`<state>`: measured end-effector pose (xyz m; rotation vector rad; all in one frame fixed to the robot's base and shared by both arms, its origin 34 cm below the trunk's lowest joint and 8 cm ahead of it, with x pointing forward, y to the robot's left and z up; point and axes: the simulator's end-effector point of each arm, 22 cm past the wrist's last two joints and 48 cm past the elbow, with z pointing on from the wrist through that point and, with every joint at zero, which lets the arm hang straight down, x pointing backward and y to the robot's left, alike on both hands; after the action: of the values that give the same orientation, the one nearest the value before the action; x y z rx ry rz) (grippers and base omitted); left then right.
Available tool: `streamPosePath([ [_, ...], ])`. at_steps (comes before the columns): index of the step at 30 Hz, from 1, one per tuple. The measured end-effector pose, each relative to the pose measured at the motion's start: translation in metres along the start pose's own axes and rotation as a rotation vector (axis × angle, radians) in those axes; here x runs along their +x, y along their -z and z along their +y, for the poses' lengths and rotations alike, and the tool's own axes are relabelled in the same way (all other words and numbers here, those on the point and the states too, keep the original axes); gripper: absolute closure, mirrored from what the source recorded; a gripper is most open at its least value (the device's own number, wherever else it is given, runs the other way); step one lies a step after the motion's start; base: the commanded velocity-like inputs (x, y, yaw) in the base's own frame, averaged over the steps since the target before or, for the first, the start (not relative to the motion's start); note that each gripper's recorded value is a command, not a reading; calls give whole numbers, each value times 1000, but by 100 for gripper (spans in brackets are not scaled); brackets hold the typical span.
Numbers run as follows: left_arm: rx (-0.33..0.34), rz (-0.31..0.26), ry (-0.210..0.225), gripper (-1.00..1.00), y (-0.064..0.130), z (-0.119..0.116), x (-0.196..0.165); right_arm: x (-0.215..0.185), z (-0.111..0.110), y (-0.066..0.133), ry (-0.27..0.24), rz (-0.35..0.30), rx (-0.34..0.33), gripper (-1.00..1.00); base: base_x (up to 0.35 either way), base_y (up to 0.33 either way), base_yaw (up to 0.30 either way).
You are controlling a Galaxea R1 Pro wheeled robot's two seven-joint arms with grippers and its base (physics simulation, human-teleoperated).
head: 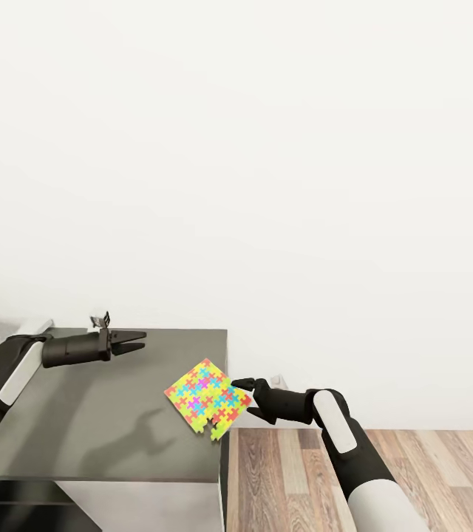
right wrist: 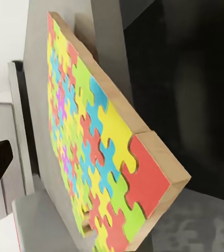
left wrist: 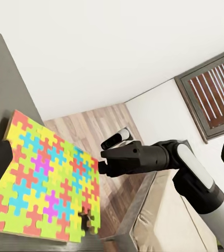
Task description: Put all the toys in the child's room - the three board games (two on the bed and one on the table), the two jigsaw puzzles on the table, and the tennis ball on the table - inside the toy box on the table in the child's room.
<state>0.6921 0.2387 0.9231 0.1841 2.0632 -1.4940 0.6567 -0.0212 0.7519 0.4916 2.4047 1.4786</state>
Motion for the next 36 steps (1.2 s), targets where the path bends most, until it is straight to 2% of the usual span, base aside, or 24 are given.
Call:
streamPosePath([
  [3,0,-1,0,-100,0,0,0,0,0,0,0,0,0,-100,0,50,0],
  [4,0,0,0,-100,0,0,0,0,0,0,0,0,0,100,0,23,0],
  [17,1,-2,2,-100,1,0,-1,0,1,0,-3,-1,-6,100,0,3,0],
  [36,0,-1,7,-100,7,-26,-19,-7,31,15,5,-16,-4,100,0,0,0],
])
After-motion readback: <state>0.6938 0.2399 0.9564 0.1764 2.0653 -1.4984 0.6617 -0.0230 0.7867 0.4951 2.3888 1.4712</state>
